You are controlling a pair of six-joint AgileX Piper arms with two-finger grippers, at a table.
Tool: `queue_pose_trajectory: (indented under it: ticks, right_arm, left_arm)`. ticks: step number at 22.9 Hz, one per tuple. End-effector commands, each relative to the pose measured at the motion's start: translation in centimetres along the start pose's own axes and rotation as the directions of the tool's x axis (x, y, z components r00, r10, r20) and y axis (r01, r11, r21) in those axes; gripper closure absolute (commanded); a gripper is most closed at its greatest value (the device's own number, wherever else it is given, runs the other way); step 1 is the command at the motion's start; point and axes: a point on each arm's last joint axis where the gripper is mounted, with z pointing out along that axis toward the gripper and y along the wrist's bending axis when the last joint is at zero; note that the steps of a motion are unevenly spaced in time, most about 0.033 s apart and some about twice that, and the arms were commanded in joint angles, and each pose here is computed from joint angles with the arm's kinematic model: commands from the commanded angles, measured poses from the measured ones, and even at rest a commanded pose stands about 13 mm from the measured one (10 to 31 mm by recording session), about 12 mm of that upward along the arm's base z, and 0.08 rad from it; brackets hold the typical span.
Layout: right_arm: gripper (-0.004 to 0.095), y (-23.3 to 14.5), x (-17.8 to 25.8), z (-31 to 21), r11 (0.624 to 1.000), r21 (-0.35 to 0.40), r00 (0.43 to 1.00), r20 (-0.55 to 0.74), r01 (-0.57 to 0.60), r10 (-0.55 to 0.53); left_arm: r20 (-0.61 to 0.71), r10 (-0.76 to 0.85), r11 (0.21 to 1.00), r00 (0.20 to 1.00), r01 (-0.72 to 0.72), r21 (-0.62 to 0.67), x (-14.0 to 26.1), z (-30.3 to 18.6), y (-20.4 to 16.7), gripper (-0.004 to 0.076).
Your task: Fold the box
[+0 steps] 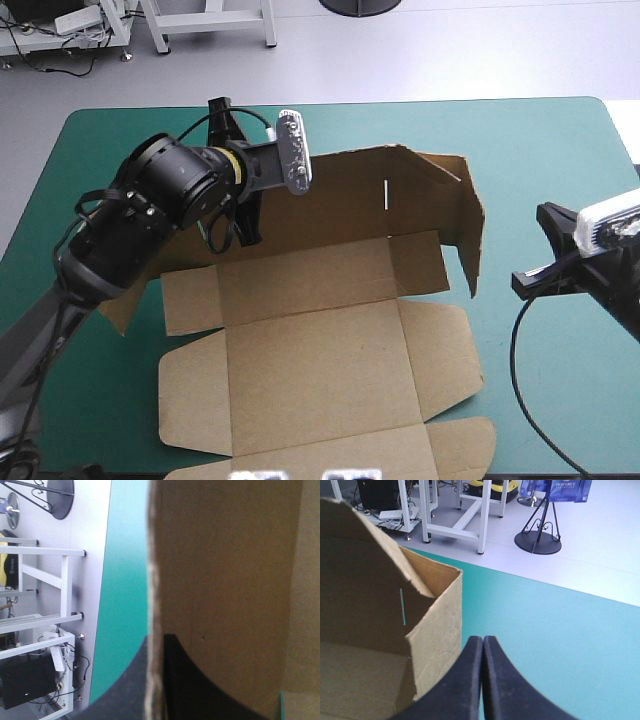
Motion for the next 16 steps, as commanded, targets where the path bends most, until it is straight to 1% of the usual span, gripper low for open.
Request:
queue_pose_trajectory:
  ticks: [1, 2, 4, 6, 7, 10, 12, 16]
  right_arm:
    - [0.0932, -0.3, -2.4, -1.0, 0.999, 0.044, 0.990, 0.137, 0.012, -0.018]
    - [0.0932, -0.4, -2.7, -1.0, 0.998, 0.059, 0.986, 0.165, 0.010, -0.020]
    - [0.0931, -0.5, -2.9, -1.1, 0.997, 0.072, 0.982, 0.190, 0.008, -0.021]
    - [0.0932, -0.6, -3.0, -0.9, 0.997, 0.079, 0.980, 0.199, 0.005, -0.021]
    - [0.0932, -0.8, -3.2, -0.5, 0.997, 0.080, 0.981, 0.192, 0.008, -0.024]
    - [0.0933, -1.1, -3.5, 0.5, 0.997, 0.073, 0.988, 0.149, 0.020, -0.031]
    - [0.0933, -1.6, -4.0, 1.9, 0.997, 0.067, 0.995, 0.086, 0.044, -0.050]
    - [0.0933, -2.8, -6.0, 6.0, 0.998, 0.026, 0.999, -0.007, 0.050, -0.050]
  left_arm:
    - [0.115, 0.001, 0.990, 0.993, 0.015, -0.138, 1.2, -2.4, -0.1, 0.0724]
    - [0.152, 0.023, 0.989, 0.988, 0.000, -0.149, 1.6, -1.8, -1.2, 0.0729]
    - [0.213, 0.049, 0.984, 0.976, -0.011, -0.177, 1.6, -1.2, -2.1, 0.0729]
    - [0.262, 0.068, 0.980, 0.963, -0.016, -0.197, 1.4, -0.3, -2.8, 0.0729]
    - [0.295, 0.092, 0.973, 0.951, -0.022, -0.231, 1.0, 0.3, -2.9, 0.0729]
    - [0.280, 0.143, 0.963, 0.949, -0.068, -0.262, 0.4, 1.5, -2.9, 0.0729]
    - [0.240, 0.190, 0.952, 0.952, -0.119, -0.281, 0.2, 2.5, -2.9, 0.0729]
    - [0.275, 0.191, 0.952, 0.942, -0.110, -0.285, -0.4, 2.8, -3.0, 0.0729]
